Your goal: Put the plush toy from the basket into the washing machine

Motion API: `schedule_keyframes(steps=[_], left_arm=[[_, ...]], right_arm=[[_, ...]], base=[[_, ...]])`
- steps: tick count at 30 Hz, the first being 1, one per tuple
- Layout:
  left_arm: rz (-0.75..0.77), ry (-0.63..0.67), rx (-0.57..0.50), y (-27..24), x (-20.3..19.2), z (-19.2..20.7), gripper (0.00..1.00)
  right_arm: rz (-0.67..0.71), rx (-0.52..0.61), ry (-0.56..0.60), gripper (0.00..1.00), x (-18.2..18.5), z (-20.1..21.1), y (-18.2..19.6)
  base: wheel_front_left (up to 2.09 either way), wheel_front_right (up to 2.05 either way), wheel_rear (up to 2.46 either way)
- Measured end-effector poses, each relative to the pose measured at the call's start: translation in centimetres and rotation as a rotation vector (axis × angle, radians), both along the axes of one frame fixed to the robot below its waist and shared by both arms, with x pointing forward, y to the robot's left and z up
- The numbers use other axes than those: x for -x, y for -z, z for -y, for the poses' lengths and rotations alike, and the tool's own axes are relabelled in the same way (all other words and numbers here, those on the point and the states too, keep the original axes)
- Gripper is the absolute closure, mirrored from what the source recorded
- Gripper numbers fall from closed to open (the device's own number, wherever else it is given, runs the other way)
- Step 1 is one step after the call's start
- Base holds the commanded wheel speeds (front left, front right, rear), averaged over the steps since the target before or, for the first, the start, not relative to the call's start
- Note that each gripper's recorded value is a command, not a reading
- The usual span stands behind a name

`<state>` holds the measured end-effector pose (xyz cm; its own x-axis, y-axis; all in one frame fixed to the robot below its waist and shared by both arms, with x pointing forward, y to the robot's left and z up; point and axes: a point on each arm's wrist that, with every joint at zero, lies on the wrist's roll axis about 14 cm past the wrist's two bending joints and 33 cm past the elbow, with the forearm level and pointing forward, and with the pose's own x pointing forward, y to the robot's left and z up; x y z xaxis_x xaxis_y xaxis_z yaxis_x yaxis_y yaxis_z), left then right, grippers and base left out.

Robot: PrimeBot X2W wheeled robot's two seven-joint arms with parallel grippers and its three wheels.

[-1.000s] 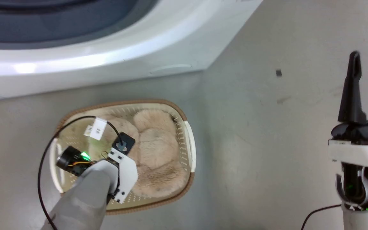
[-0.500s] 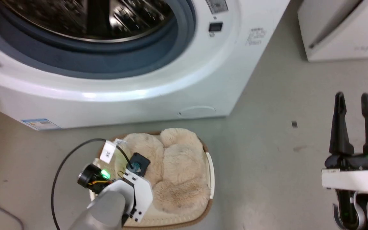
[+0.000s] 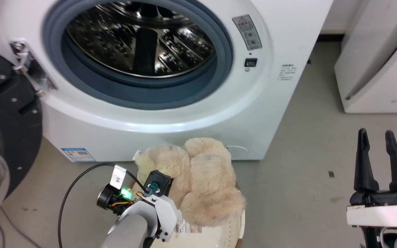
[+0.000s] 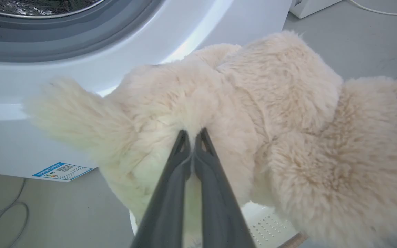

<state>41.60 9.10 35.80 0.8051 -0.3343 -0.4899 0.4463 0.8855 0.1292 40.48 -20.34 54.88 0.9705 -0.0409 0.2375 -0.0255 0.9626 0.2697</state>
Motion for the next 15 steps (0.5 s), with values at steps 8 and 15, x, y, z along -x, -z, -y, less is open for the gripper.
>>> schedule_keyframes(steps=[8, 15], left_arm=[[0.175, -0.077, 0.059, -4.7, -0.4, -1.2, 1.0], [0.333, -0.143, 0.1, -9.3, -1.3, -2.6, 1.0]], right_arm=[[0.016, 0.0, -0.029, 0.0, 0.9, -1.0, -0.7], [0.031, 0.0, -0.053, 0.0, 1.1, -1.8, -1.2]], base=[[0.0, 0.0, 0.0], [0.0, 0.0, 0.0]])
